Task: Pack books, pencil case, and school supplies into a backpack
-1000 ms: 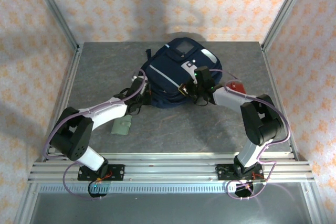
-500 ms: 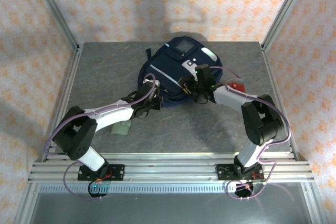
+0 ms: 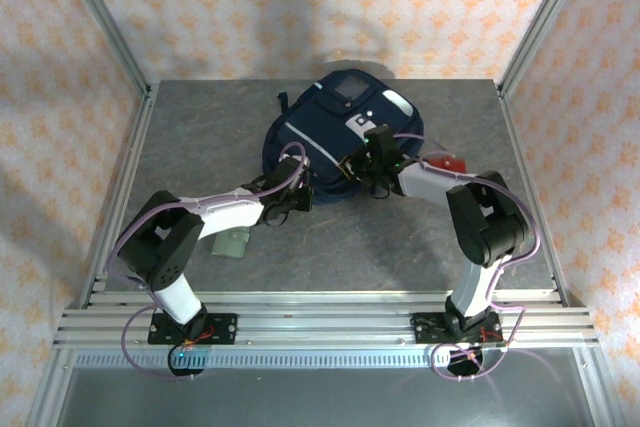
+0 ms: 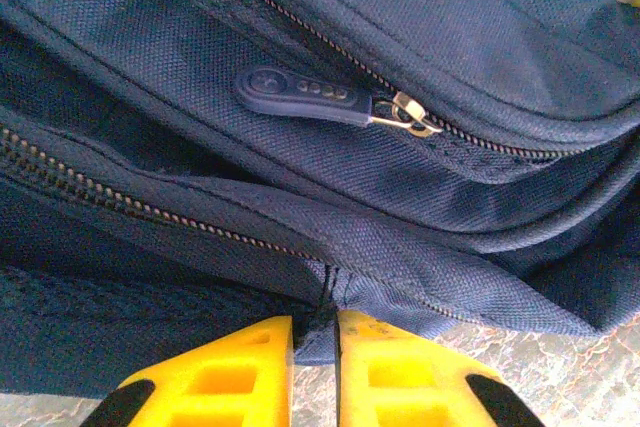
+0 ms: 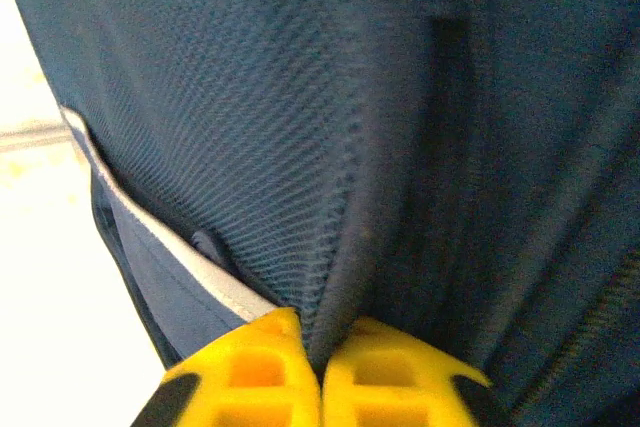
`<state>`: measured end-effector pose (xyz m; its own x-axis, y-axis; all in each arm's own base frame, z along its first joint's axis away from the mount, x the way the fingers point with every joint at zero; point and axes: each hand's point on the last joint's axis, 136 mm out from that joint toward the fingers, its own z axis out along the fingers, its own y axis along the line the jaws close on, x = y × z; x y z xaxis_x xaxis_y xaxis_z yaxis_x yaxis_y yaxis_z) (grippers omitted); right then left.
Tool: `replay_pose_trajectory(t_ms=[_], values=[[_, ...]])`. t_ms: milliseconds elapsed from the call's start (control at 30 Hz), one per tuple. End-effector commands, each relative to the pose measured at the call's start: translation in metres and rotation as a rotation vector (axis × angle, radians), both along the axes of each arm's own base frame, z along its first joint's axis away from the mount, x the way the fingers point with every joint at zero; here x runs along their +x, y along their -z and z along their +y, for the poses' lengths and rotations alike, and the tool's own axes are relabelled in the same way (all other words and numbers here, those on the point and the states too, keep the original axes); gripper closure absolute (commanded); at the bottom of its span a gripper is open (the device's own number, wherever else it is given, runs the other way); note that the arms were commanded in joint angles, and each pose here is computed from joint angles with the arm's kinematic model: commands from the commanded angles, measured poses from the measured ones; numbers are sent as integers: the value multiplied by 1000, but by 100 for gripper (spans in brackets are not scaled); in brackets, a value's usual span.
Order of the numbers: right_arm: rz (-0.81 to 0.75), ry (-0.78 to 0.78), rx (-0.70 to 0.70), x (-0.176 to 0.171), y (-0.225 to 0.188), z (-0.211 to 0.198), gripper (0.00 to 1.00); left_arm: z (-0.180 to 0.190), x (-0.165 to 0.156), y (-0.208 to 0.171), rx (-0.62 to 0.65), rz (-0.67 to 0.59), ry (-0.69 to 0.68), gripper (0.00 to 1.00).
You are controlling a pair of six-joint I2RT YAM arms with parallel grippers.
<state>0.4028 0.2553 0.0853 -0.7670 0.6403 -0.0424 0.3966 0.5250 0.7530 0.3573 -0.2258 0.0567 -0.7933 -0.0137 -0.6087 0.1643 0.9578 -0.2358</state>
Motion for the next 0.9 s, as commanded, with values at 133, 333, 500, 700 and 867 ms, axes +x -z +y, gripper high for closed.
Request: replay_pose_trajectory(t_ms=[133,333,500,700,867], values=[[-172,21,34,20,-54,1,100,0,7,-46,-18,-107,-6,74],[-322,-34,111,14,-122,0,100,16,20,-100,-99,-229,-22,48],[-334,-58,127,8,-131,0,100,12,29,-115,-154,-264,23,36],[-348,-98,156,5,-140,6,100,-10,33,-116,-242,-263,165,33],[-357,-138,168,7,-147,13,100,-25,39,-105,-259,-254,232,31]])
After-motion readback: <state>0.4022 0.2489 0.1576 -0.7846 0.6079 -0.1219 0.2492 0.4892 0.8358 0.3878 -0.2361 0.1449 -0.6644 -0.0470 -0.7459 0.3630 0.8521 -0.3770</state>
